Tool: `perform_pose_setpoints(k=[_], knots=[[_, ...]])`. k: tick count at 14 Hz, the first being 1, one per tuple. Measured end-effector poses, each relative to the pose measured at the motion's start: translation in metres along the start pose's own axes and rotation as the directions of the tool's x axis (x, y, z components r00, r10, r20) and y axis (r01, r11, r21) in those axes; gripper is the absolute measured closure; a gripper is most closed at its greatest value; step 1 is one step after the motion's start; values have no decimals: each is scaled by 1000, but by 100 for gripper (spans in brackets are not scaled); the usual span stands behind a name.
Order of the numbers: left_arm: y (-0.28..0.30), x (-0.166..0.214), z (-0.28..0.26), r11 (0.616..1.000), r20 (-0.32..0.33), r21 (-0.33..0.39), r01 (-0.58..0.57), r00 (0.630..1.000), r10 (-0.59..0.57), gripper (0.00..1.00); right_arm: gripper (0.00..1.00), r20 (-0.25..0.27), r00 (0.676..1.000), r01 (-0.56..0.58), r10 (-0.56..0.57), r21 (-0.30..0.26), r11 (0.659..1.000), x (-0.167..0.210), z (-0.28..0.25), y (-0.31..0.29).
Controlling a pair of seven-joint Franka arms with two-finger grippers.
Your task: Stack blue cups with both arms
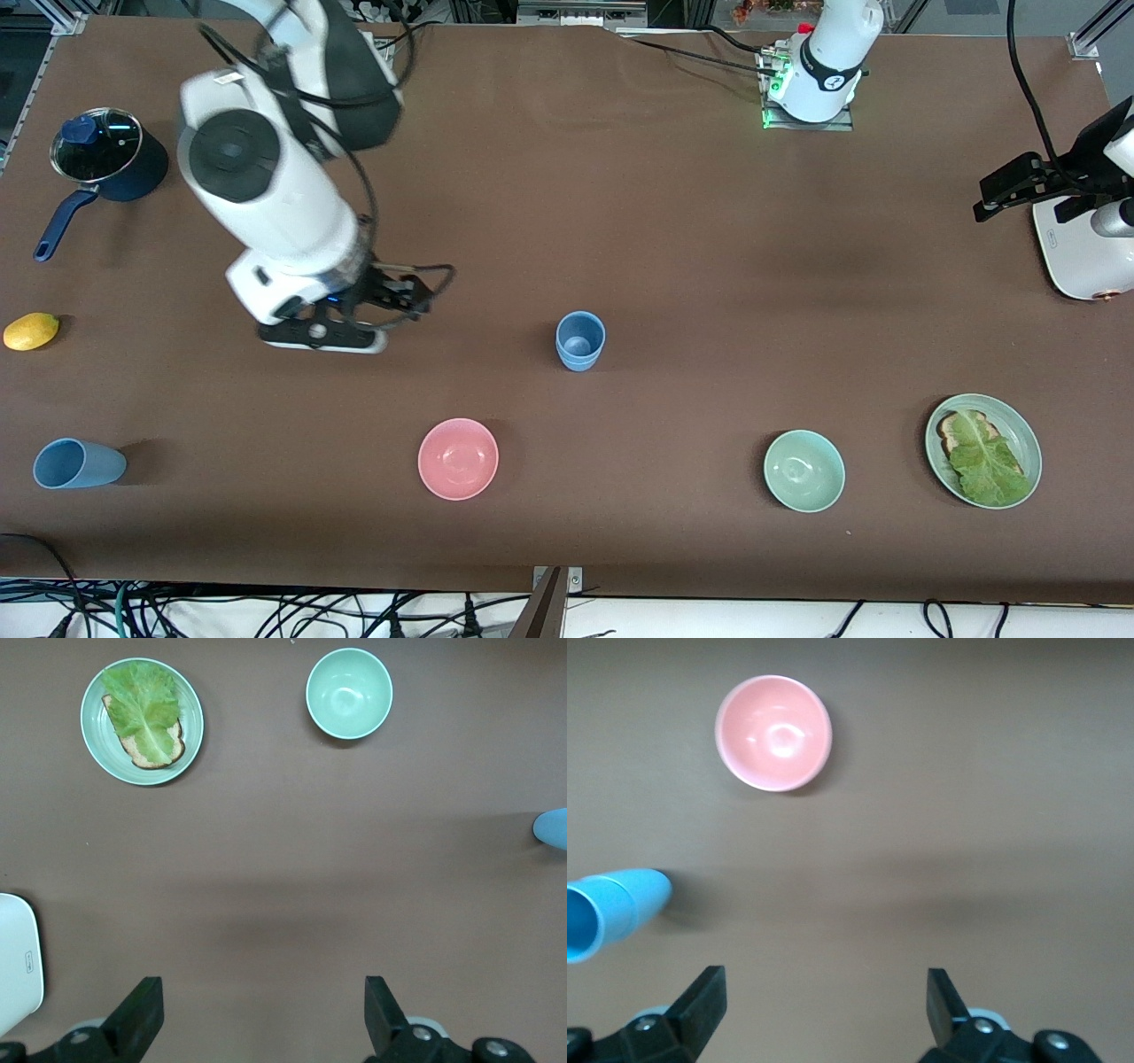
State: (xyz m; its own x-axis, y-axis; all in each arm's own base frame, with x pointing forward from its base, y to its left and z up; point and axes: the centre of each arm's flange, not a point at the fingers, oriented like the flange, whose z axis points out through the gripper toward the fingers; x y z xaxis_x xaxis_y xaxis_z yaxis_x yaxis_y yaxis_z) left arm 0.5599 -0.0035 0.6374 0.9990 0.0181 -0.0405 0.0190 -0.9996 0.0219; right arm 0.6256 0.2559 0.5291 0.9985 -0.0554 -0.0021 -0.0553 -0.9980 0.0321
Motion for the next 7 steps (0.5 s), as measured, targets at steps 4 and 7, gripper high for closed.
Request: perform_pose_setpoints(k=[4, 7], knots=[[1, 0, 0, 1000, -4, 0, -3, 1000, 3, 0, 0, 71, 997, 5, -5, 12, 1000, -8, -47, 113], [1, 1, 0, 1000, -6, 0, -4, 1000, 4, 0, 0, 89, 996, 21, -24, 28, 999, -14, -55, 187]])
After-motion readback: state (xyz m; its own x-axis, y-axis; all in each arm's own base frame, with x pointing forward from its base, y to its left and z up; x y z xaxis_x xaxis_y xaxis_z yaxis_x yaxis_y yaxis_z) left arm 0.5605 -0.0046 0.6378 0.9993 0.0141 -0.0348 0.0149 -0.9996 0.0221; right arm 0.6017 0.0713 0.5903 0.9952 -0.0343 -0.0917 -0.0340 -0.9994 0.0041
